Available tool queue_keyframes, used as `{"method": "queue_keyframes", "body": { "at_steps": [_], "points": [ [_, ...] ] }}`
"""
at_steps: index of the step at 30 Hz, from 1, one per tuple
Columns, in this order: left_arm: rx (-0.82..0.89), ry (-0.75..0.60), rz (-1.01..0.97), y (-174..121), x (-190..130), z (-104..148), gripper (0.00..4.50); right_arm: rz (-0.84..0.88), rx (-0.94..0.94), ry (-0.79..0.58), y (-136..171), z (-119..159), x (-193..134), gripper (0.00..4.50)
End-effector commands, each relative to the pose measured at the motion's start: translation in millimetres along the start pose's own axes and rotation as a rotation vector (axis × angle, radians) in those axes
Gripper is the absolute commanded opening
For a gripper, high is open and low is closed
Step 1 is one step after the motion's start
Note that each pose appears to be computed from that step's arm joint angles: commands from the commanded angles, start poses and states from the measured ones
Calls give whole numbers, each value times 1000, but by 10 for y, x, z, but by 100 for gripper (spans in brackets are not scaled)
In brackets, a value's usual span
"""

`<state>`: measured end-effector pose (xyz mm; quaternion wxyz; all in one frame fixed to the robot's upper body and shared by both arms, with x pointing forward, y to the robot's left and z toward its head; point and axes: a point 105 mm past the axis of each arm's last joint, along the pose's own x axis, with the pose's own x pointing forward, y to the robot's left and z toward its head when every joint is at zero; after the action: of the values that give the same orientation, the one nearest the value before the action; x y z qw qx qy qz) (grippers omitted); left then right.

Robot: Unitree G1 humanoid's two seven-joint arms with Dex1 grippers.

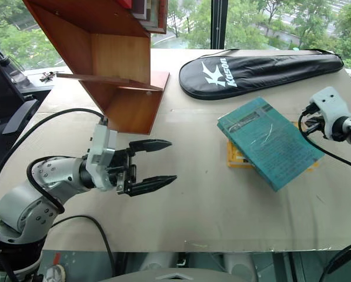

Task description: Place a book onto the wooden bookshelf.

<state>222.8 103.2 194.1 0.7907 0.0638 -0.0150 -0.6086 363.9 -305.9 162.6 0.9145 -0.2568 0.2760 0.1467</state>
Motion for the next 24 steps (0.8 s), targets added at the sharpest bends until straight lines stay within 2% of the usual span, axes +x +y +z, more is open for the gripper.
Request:
{"method": "queue_keyframes", "body": {
  "at_steps": [1, 11, 15, 17, 18, 19, 20, 24],
  "points": [
    [33, -13, 15, -66, -4, 57, 450, 107, -59, -3, 165, 84, 16, 4],
    [2, 36, 83, -43, -26, -115, 450, 199, -44, -135, 705, 496, 57, 4],
    [-60, 53, 137, 48, -34, -196, 450, 119, -74, -196, 580, 525, -23, 4],
    [-155, 76, 194, 138, -18, -293, 450, -27, -191, -295, 289, 498, -300, 4],
    [-232, 111, 218, 166, -18, -372, 450, 28, -195, -377, 346, 483, -472, 4],
    [-291, 161, 255, 206, -23, -459, 450, 62, -166, -440, 382, 444, -632, 58],
    [-341, 189, 276, 238, -28, -514, 450, 107, -143, -508, 456, 419, -776, 88],
    [-633, 168, 243, 313, 81, -589, 450, 244, -96, -615, 741, 160, -1295, 273]
  ]
}}
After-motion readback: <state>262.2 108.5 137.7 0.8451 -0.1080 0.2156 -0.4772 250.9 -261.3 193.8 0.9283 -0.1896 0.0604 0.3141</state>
